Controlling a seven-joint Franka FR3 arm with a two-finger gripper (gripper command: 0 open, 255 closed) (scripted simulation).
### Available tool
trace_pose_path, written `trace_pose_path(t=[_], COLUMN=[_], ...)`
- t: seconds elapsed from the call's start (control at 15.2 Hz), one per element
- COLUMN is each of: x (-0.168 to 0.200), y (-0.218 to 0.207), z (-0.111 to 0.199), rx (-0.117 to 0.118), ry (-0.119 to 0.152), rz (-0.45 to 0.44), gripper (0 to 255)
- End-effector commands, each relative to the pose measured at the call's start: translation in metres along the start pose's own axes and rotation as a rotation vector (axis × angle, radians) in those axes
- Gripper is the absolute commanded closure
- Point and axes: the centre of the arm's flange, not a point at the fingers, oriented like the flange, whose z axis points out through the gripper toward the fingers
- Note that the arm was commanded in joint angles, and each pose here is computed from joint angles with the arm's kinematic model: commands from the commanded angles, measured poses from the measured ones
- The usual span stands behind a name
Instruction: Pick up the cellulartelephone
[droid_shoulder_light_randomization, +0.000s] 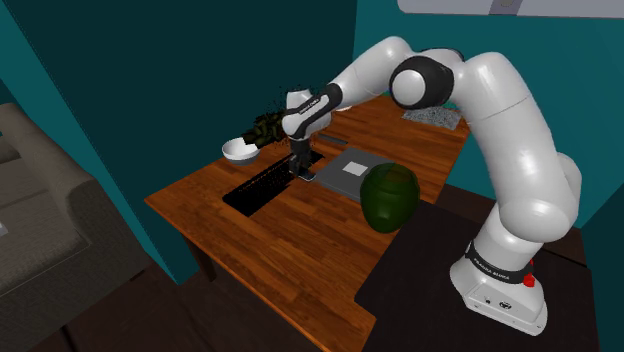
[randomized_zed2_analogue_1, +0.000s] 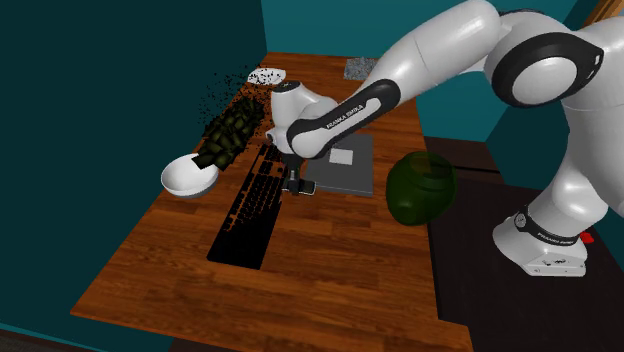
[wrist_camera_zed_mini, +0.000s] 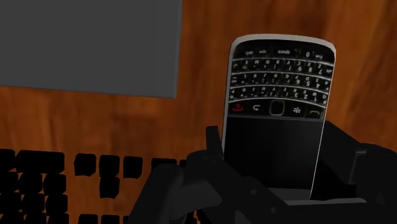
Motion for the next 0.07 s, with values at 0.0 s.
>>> trace_pose_path(t=[0.0], x=[-0.0001], y=[0.0007], z=[-0.003], rx=[0.0], ry=[0.0], rz=[0.0], gripper=[255])
